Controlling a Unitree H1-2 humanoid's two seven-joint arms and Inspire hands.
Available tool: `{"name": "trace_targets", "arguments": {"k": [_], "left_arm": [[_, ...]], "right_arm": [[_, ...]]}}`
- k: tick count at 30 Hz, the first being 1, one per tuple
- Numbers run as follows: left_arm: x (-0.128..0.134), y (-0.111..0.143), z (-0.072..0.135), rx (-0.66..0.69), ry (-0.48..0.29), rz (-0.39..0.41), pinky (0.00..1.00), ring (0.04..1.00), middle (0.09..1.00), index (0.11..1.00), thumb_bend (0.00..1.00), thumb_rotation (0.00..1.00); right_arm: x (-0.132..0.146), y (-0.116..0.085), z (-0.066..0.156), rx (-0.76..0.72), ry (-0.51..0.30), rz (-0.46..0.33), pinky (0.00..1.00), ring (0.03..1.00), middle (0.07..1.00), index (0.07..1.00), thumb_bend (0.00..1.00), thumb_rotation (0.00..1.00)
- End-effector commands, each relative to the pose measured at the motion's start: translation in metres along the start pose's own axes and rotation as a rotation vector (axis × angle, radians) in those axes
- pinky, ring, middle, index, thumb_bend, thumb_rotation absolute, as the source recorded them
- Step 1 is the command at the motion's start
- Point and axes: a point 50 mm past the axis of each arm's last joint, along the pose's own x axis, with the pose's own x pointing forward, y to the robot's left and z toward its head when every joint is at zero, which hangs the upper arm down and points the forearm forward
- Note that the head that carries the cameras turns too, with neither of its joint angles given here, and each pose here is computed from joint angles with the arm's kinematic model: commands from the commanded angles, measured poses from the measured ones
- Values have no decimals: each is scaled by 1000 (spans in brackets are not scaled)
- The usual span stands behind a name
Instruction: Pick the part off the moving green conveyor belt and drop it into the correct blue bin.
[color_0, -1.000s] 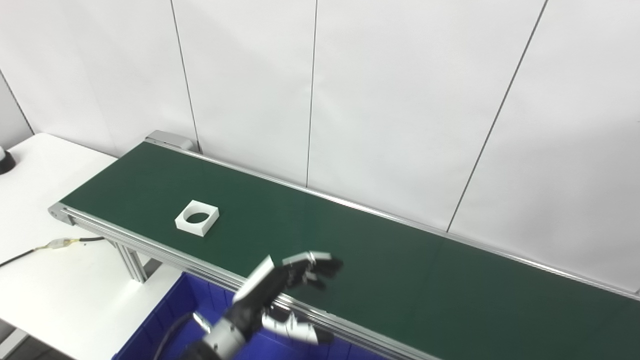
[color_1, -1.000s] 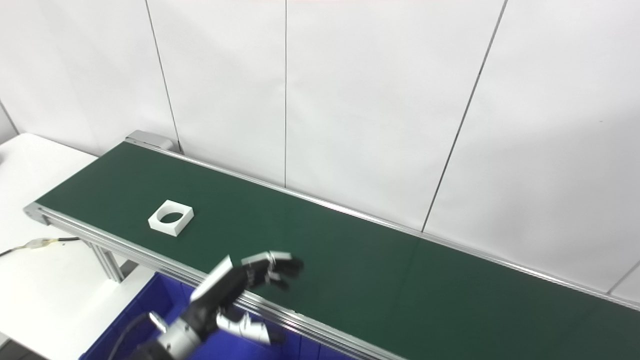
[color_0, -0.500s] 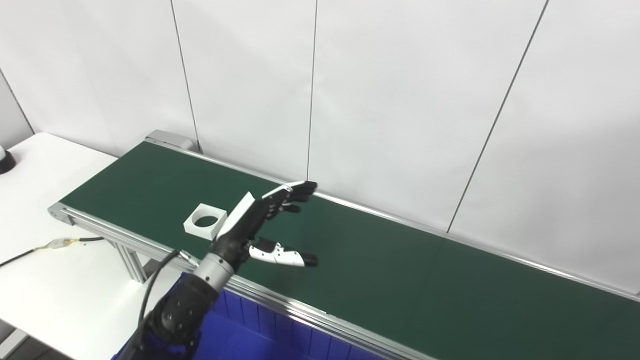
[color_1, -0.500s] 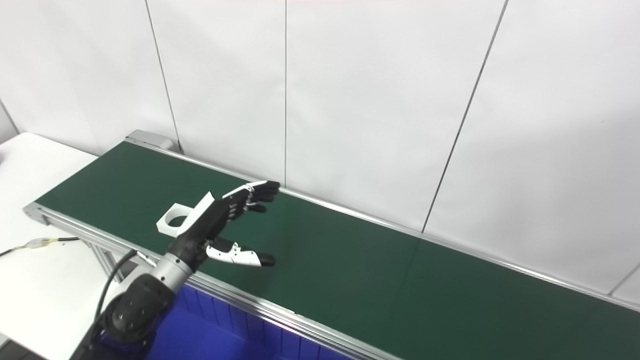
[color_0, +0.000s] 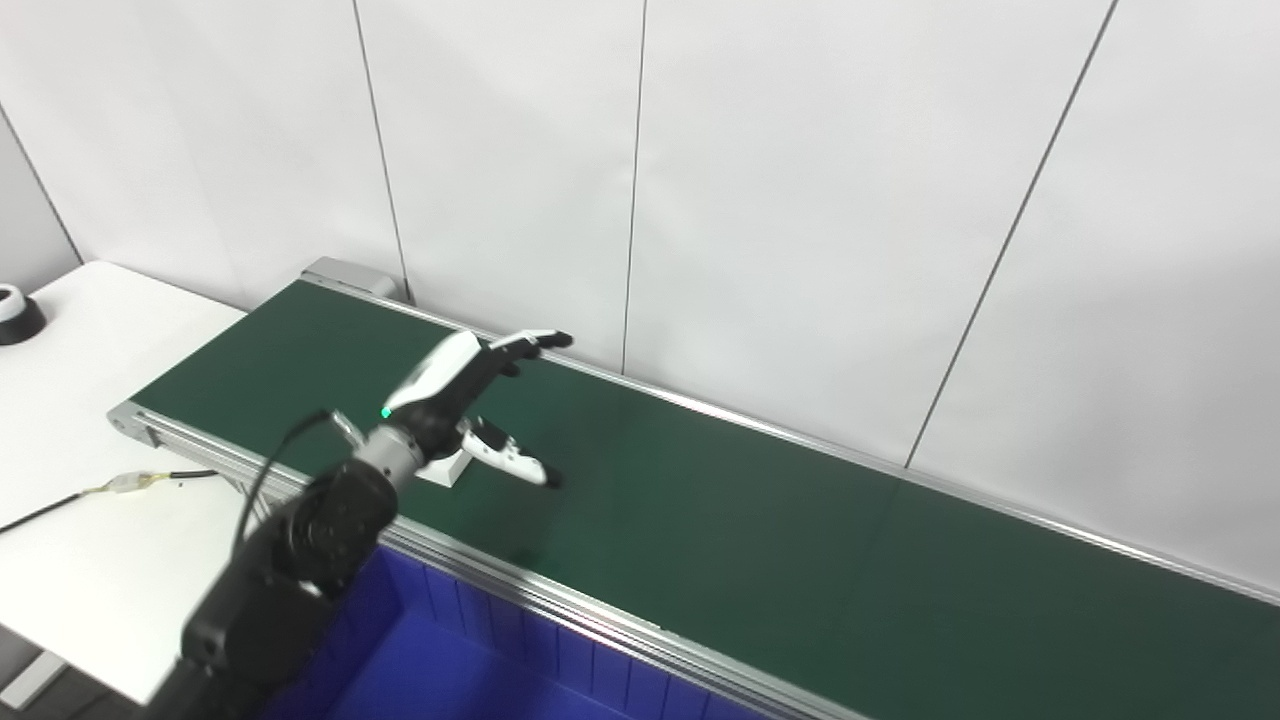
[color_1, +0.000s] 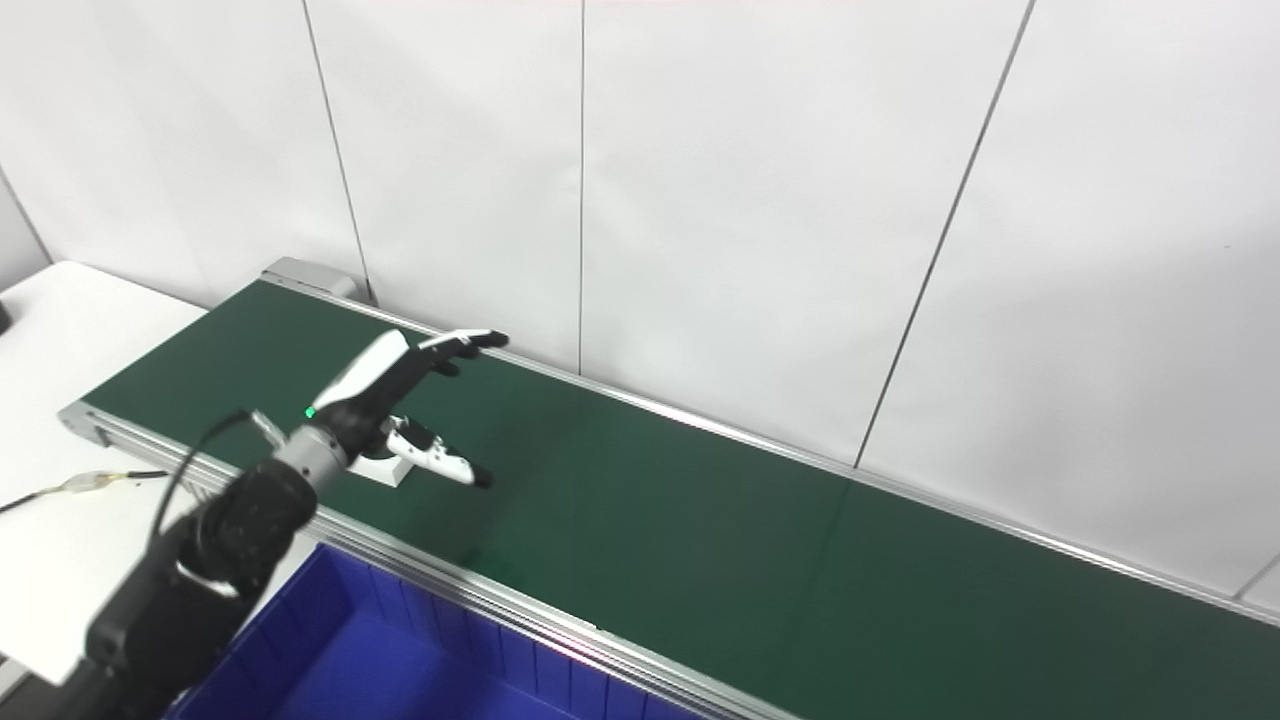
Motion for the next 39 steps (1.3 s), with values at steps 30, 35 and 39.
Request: {"name": "trace_targets", "arguments": {"k": [30,35,39], "left_arm": [[30,-4,-30,420,118,-226,780,877,899,860,901,0],[31,-18,-31,414,120,-258,788,881,900,860,896,0],[32,-29,-32,414,107,-291,794,891,910,865,892,0]], "right_arm": [[4,-1,13,-6,-81,0,736,819,868,914,562,279],[2,0,15,-1,-79,-2,731,813,865,908,572,289],[1,1,15,-1,-84,-2,712,804,858,900,588,328]]}}
